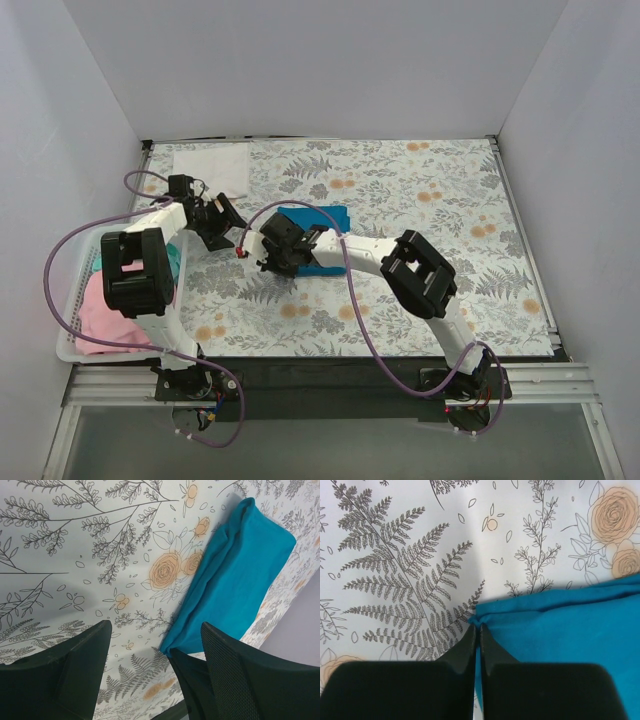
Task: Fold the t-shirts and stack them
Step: Fold the tshirt, then neatly place the folded tshirt to the corner
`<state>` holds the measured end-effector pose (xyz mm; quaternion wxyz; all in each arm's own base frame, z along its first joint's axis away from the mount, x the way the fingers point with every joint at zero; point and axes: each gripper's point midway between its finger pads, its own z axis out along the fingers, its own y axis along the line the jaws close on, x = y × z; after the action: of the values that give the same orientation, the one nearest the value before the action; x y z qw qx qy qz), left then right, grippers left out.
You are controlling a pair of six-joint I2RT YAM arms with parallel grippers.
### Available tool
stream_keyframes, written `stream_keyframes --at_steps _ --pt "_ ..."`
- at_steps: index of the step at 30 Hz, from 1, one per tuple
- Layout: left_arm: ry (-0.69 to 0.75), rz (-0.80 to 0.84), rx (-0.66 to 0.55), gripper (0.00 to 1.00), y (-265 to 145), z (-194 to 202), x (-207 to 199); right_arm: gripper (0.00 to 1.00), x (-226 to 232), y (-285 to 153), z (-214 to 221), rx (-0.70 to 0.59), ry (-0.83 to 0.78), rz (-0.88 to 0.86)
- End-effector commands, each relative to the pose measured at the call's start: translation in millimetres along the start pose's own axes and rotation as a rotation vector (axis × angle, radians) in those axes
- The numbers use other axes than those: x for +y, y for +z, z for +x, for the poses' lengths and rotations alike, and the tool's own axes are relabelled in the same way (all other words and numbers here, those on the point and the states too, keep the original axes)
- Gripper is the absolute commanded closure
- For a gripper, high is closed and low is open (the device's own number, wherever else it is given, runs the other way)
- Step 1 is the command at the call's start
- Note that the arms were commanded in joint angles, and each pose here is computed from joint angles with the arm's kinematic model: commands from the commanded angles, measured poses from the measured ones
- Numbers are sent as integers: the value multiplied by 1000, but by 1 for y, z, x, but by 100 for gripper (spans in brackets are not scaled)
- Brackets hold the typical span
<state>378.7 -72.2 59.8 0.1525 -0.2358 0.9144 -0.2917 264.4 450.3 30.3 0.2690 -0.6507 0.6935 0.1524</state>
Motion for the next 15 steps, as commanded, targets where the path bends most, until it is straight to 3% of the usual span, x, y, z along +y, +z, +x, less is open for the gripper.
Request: stream_keyframes --at_steps 1,9,15 --pt "4 43 16 29 2 6 -11 99 -7 -2 5 7 1 30" --pt "46 147 105 26 22 38 -47 99 -42 -64 -43 -187 45 50" --pt "-40 180 184 21 39 58 -55 99 -51 -85 -50 -236 54 50"
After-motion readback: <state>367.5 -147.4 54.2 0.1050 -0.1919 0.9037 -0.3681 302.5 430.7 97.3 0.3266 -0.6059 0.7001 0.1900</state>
